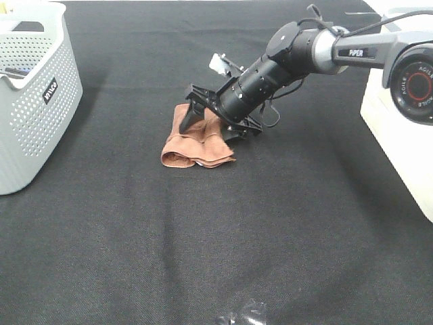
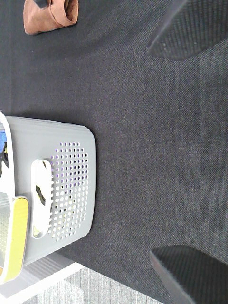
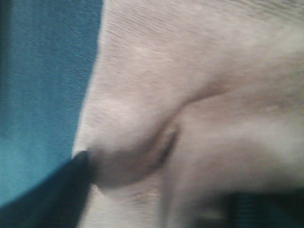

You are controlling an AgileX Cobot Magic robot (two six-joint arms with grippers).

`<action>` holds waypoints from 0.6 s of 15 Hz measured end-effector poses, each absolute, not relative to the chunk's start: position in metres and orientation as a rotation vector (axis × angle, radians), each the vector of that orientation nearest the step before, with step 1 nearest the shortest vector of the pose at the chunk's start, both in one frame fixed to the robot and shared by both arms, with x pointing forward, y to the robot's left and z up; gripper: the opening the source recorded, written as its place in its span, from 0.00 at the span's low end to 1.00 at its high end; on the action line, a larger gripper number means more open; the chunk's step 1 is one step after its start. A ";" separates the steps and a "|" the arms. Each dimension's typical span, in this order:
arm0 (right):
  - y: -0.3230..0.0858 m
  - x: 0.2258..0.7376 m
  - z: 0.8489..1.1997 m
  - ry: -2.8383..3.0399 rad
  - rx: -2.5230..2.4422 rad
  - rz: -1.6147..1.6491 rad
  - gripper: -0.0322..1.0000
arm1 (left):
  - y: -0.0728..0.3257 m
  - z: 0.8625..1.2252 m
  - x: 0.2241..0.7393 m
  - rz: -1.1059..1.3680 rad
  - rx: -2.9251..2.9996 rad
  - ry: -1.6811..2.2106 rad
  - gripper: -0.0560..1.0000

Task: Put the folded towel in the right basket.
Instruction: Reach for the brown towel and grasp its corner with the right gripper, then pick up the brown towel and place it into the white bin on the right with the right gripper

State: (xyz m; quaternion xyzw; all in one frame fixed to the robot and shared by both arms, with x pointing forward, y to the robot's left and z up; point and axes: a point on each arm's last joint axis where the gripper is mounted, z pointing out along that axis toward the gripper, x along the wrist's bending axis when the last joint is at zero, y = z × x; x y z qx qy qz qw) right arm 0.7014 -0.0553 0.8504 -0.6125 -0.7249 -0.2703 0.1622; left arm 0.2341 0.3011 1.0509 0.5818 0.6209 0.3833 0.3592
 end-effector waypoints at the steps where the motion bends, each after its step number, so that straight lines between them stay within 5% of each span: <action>1: -0.056 0.701 0.845 -2.078 -1.751 -0.756 0.49 | 0.301 1.051 0.234 0.988 1.501 1.601 0.99; 3: -0.058 0.701 0.842 -2.091 -1.752 -0.742 0.23 | 0.301 1.051 0.234 0.988 1.501 1.601 0.99; 9: -0.059 0.697 0.852 -2.174 -1.678 -0.712 0.23 | 0.301 1.051 0.234 0.988 1.501 1.601 0.99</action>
